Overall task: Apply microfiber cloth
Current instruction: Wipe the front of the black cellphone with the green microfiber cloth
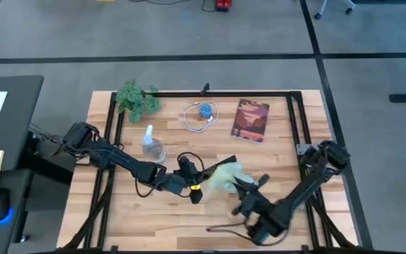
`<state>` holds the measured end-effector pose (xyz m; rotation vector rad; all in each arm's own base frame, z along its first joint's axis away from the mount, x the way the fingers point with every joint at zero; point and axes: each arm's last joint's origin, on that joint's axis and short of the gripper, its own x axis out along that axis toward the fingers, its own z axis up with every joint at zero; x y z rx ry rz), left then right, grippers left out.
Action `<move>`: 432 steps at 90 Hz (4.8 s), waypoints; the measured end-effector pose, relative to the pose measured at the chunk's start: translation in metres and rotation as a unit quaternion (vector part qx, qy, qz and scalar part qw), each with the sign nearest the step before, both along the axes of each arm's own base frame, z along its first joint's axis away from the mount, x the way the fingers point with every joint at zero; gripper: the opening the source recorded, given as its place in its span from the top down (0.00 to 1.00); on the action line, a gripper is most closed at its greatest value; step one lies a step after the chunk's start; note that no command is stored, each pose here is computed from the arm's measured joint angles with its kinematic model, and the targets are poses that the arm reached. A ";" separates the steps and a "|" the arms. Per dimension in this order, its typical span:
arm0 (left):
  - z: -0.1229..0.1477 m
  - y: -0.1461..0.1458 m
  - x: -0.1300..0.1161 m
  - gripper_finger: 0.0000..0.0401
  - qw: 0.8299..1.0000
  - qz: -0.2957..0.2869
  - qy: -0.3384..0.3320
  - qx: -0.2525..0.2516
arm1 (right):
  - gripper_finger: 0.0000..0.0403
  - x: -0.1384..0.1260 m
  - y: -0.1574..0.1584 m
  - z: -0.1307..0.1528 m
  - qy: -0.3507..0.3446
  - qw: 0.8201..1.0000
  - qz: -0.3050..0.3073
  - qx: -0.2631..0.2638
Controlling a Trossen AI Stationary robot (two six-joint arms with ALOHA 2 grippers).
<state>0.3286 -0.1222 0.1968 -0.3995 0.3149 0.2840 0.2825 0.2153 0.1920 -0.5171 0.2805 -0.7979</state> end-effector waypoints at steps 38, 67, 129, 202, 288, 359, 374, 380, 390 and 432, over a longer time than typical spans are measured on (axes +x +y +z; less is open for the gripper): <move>-0.003 0.000 -0.001 0.97 1.000 -0.008 0.014 -0.003 | 1.00 0.000 -0.013 0.014 0.101 0.991 -0.007 -0.082; -0.001 0.000 0.000 0.97 1.000 0.003 0.002 -0.002 | 1.00 -0.026 -0.035 0.012 0.126 0.991 -0.033 -0.022; 0.010 0.000 0.004 0.97 0.999 -0.002 -0.053 0.008 | 1.00 0.049 -0.017 0.022 0.130 0.990 0.045 -0.011; 0.014 -0.002 0.004 0.97 0.998 0.009 -0.068 0.001 | 1.00 -0.012 -0.062 0.032 0.116 0.990 -0.063 -0.048; 0.020 -0.002 0.005 0.97 0.995 0.029 -0.096 0.019 | 1.00 0.013 -0.038 0.026 0.191 0.981 0.004 -0.029; 0.027 0.005 0.008 0.97 0.991 0.041 -0.126 0.018 | 1.00 0.043 -0.030 0.036 0.154 0.985 0.071 0.031; 0.026 0.000 0.006 0.97 0.992 0.035 -0.116 0.022 | 1.00 0.024 -0.042 0.041 0.174 0.984 0.037 0.034; 0.024 -0.002 0.005 0.97 0.993 0.033 -0.110 0.022 | 1.00 0.017 -0.047 0.044 0.171 0.984 0.020 0.039; 0.022 -0.004 0.004 0.97 0.994 0.030 -0.102 0.016 | 1.00 0.002 -0.054 0.055 0.157 0.987 -0.002 0.034; 0.018 -0.011 0.000 0.97 0.996 0.014 -0.086 0.014 | 1.00 -0.012 -0.067 0.074 0.061 0.996 -0.042 0.055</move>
